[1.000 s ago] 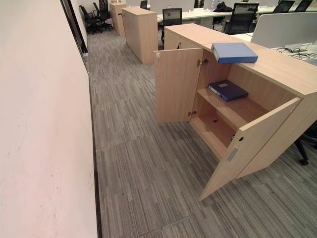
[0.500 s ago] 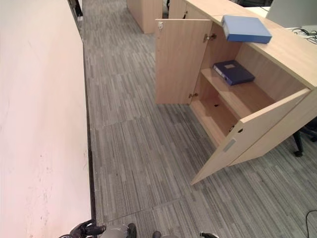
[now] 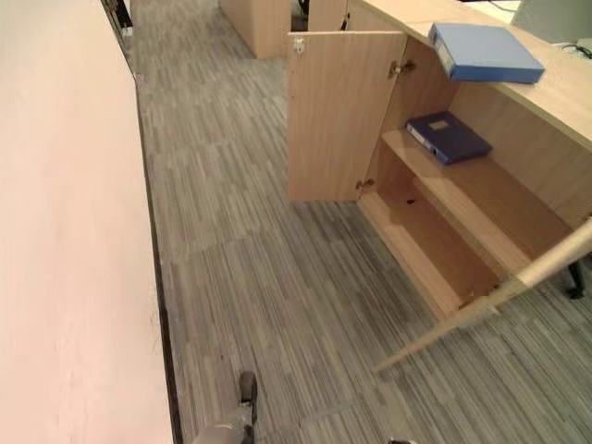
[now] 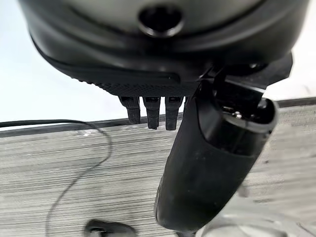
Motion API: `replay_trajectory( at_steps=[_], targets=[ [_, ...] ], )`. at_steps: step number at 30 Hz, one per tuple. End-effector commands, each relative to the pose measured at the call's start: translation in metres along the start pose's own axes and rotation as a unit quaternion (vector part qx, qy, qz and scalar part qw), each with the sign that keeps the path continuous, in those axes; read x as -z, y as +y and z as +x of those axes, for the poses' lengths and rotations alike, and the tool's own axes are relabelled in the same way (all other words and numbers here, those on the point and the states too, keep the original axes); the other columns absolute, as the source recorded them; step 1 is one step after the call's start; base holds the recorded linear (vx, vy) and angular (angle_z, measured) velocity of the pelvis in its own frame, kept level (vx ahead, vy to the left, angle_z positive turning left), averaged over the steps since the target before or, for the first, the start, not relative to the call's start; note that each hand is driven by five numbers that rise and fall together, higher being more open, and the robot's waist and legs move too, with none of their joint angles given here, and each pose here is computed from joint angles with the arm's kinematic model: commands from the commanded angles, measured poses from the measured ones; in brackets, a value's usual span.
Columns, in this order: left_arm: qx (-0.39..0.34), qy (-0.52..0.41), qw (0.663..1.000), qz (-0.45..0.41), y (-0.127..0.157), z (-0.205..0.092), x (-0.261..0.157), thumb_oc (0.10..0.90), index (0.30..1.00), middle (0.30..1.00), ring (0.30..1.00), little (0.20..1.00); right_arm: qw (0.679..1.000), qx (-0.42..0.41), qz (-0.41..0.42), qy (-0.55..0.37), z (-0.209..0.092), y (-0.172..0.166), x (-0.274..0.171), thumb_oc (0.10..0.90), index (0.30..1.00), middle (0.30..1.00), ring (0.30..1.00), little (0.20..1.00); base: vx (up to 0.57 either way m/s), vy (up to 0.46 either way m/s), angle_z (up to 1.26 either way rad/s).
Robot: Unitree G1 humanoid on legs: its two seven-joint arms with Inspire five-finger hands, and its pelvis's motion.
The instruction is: Put the empty folder in the office cabinet
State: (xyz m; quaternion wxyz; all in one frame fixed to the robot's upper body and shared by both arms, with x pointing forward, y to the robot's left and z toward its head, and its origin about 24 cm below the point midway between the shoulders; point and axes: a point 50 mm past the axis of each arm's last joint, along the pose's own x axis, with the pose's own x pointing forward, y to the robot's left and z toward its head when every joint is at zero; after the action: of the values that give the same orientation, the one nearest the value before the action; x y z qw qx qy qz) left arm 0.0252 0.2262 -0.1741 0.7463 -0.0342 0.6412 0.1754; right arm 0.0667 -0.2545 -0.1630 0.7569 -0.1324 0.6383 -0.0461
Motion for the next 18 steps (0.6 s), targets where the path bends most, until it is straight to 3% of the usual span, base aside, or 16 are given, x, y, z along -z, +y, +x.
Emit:
replay_trajectory(
  at_steps=[1, 6, 8, 14, 15, 18],
  targets=[
    [-0.022, -0.045, 0.999, -0.008, 0.012, 0.000, -0.022, 0.800, 0.900, 0.900, 0.900, 0.900, 1.000, 0.021, -0.017, 0.007, -0.002, -0.020, 0.008, 0.800, 0.900, 0.900, 0.900, 0.900, 0.27, 0.402, -0.28],
    [-0.033, -0.078, 0.996, -0.001, 0.021, -0.001, -0.042, 0.800, 0.900, 0.900, 0.900, 0.900, 0.999, 0.024, -0.003, -0.021, -0.002, -0.028, -0.006, 0.800, 0.900, 0.900, 0.900, 0.900, 0.25, 0.352, 0.12],
    [-0.035, -0.084, 0.993, 0.070, 0.023, -0.001, -0.048, 0.800, 0.900, 0.900, 0.900, 0.900, 0.998, 0.020, -0.009, -0.054, -0.002, -0.026, -0.024, 0.800, 0.900, 0.900, 0.900, 0.900, 0.27, 0.216, 0.30],
    [-0.019, -0.076, 0.994, 0.081, 0.018, -0.001, -0.044, 0.800, 0.900, 0.900, 0.900, 0.900, 0.994, 0.024, 0.029, -0.101, -0.005, -0.034, -0.050, 0.800, 0.900, 0.900, 0.900, 0.900, 0.21, 0.004, 0.38],
    [-0.020, -0.067, 0.992, 0.105, 0.015, 0.000, -0.039, 0.800, 0.900, 0.900, 0.900, 0.900, 0.988, 0.029, 0.053, -0.144, -0.010, -0.026, -0.100, 0.800, 0.900, 0.900, 0.900, 0.900, 0.23, -0.068, 0.15],
    [-0.007, -0.054, 0.993, 0.104, 0.008, 0.000, -0.031, 0.800, 0.900, 0.900, 0.900, 0.900, 0.984, 0.022, 0.086, -0.154, -0.011, -0.022, -0.103, 0.800, 0.900, 0.900, 0.900, 0.900, 0.19, -0.054, 0.18]
  ],
)
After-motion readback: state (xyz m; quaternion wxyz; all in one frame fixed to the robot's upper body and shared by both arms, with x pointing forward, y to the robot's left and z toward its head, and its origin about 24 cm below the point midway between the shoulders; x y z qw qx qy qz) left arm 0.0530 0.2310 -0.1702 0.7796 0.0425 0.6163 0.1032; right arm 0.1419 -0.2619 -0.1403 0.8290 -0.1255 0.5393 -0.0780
